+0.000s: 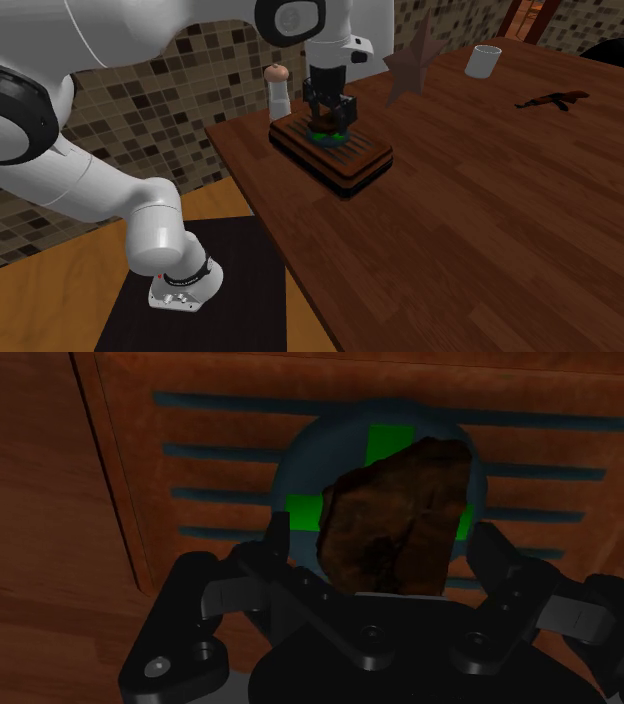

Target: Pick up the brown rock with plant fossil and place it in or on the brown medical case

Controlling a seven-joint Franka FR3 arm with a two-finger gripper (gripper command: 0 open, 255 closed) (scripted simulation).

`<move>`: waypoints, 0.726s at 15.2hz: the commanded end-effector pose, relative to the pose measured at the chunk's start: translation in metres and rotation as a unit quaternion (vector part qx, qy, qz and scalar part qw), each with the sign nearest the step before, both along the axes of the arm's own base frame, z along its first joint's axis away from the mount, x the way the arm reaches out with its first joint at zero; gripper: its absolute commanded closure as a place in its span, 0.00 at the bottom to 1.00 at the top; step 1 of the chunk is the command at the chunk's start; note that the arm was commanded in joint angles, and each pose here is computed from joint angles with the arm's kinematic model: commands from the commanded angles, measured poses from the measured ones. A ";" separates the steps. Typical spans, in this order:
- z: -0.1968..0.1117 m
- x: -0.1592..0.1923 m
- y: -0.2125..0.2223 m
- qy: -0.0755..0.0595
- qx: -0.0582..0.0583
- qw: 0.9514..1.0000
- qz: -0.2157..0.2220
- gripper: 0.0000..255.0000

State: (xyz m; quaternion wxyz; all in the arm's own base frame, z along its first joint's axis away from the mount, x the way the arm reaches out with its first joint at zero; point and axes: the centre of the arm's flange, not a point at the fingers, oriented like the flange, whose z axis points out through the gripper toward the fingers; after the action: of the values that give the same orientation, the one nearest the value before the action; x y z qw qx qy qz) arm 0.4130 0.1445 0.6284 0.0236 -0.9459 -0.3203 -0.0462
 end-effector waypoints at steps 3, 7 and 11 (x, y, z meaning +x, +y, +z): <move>0.044 -0.004 -0.004 0.000 0.000 1.000 0.000 0.00; 0.044 -0.004 -0.004 0.000 0.000 1.000 0.000 0.00; 0.044 -0.004 -0.004 0.000 0.000 1.000 0.000 0.00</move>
State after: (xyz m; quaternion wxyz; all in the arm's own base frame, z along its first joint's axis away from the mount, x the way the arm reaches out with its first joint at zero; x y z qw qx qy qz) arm 0.4087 0.1407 0.6726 0.0236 -0.9459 -0.3203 -0.0461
